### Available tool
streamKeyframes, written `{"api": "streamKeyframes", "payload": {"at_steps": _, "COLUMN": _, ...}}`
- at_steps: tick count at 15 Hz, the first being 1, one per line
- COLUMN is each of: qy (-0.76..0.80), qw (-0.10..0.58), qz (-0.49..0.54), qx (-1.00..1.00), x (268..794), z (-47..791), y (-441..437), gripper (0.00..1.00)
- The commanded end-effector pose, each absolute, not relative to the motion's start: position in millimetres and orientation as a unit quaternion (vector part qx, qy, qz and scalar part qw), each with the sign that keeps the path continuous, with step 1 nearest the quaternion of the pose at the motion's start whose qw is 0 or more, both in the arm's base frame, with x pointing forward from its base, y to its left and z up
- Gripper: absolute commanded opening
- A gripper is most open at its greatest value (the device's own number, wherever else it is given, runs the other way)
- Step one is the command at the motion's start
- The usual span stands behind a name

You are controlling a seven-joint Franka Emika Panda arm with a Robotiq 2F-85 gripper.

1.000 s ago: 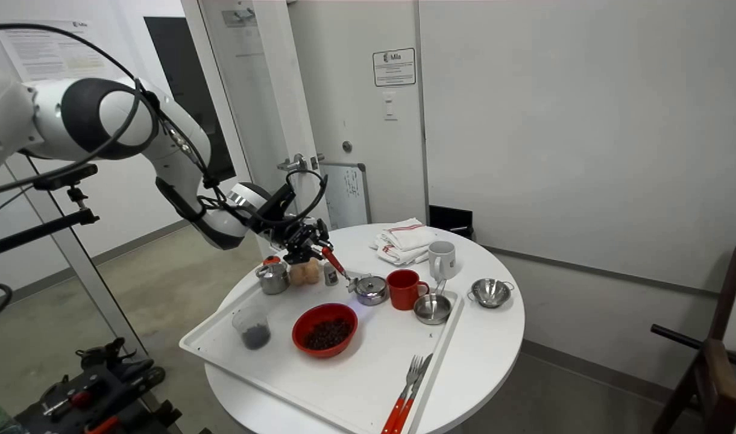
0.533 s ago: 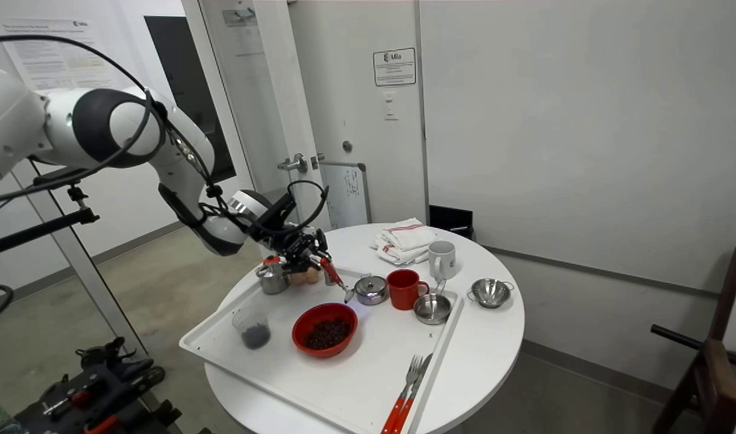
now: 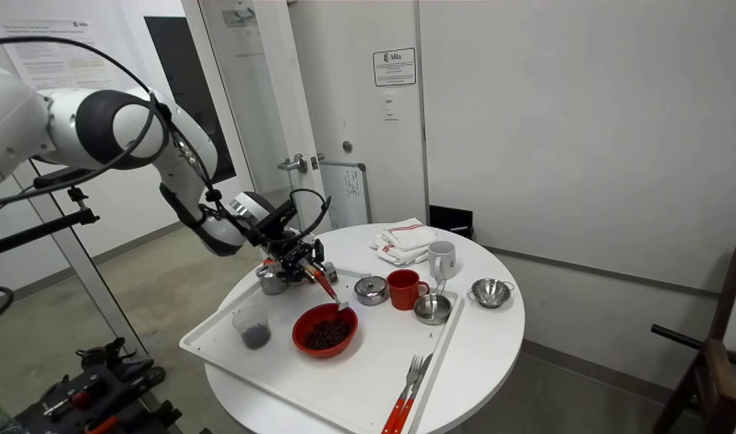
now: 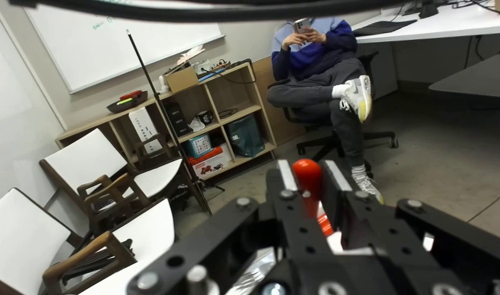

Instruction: Use the spoon to stir the contents of the red bowl

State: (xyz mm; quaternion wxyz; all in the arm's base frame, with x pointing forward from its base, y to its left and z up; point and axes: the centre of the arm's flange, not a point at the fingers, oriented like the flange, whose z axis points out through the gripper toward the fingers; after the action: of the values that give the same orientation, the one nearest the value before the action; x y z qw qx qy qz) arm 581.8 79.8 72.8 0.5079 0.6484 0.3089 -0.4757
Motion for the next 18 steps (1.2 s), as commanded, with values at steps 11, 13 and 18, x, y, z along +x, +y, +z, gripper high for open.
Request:
{"api": "streamKeyframes", "payload": {"at_steps": 11, "qy": 0.291, "qw": 0.457, "qz": -0.541, "qx": 0.643, "x": 550, "z": 29, "y": 31, "gripper": 0.05}}
{"api": "streamKeyframes", "payload": {"at_steps": 13, "qy": 0.293, "qw": 0.460, "qz": -0.540, "qx": 0.641, "x": 552, "z": 27, "y": 32, "gripper": 0.05}}
{"api": "streamKeyframes", "payload": {"at_steps": 18, "qy": 0.301, "qw": 0.477, "qz": -0.509, "qx": 0.650, "x": 562, "z": 49, "y": 53, "gripper": 0.05}}
